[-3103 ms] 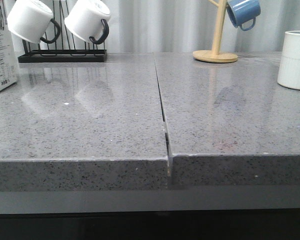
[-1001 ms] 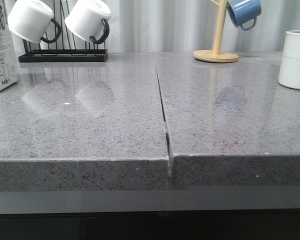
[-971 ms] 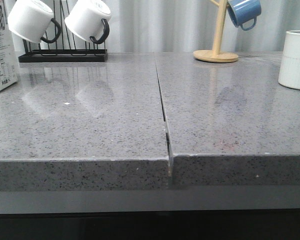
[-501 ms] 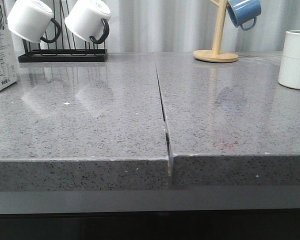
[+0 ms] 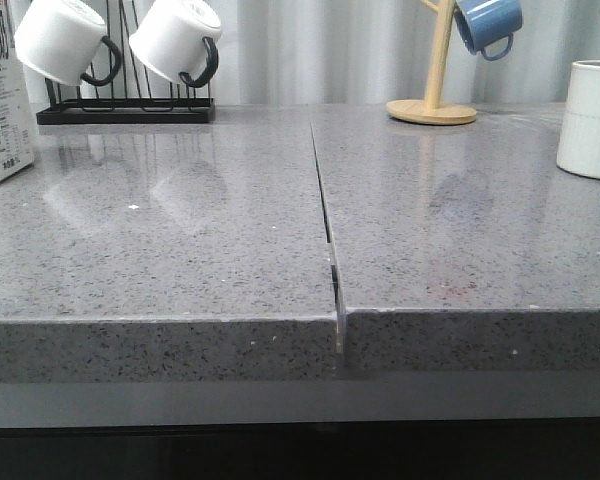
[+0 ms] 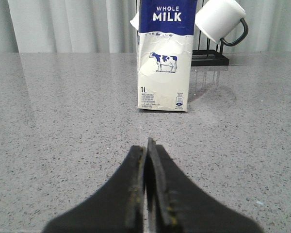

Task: Place milk next to cup
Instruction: 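Grasp the white HOME mug by its handle with the right gripper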

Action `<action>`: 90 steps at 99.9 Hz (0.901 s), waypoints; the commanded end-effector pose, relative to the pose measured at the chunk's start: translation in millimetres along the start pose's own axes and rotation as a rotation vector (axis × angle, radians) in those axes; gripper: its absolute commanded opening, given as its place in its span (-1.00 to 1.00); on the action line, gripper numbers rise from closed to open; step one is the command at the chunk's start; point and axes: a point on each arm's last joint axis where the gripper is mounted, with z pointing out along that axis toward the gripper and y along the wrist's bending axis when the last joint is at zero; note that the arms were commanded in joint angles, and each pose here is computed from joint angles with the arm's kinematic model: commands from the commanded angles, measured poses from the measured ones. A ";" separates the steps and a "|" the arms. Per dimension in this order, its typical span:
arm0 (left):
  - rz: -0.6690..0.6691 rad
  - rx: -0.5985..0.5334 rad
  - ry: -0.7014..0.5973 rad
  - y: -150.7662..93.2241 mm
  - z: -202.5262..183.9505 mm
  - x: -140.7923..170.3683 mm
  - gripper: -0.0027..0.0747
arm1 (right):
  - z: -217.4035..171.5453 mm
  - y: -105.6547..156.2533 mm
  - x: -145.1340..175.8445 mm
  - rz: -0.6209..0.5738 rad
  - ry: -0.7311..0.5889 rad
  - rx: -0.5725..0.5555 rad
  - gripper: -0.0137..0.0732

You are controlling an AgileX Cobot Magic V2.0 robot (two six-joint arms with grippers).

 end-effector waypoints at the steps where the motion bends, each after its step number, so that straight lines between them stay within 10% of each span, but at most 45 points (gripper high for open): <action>1: -0.006 0.008 -0.077 -0.2 -0.5 4.5 -0.99 | 4.1 -0.2 -25.7 -0.006 -0.143 -0.006 0.02; 51: -0.006 0.008 -0.077 -0.2 -0.5 4.5 -0.99 | 48.0 -0.8 -25.1 -0.010 -0.135 -0.008 -0.01; 90: -0.011 0.009 -0.077 -0.2 -0.5 4.5 -0.99 | 50.1 -0.5 -25.1 -0.015 -0.135 -0.012 -0.85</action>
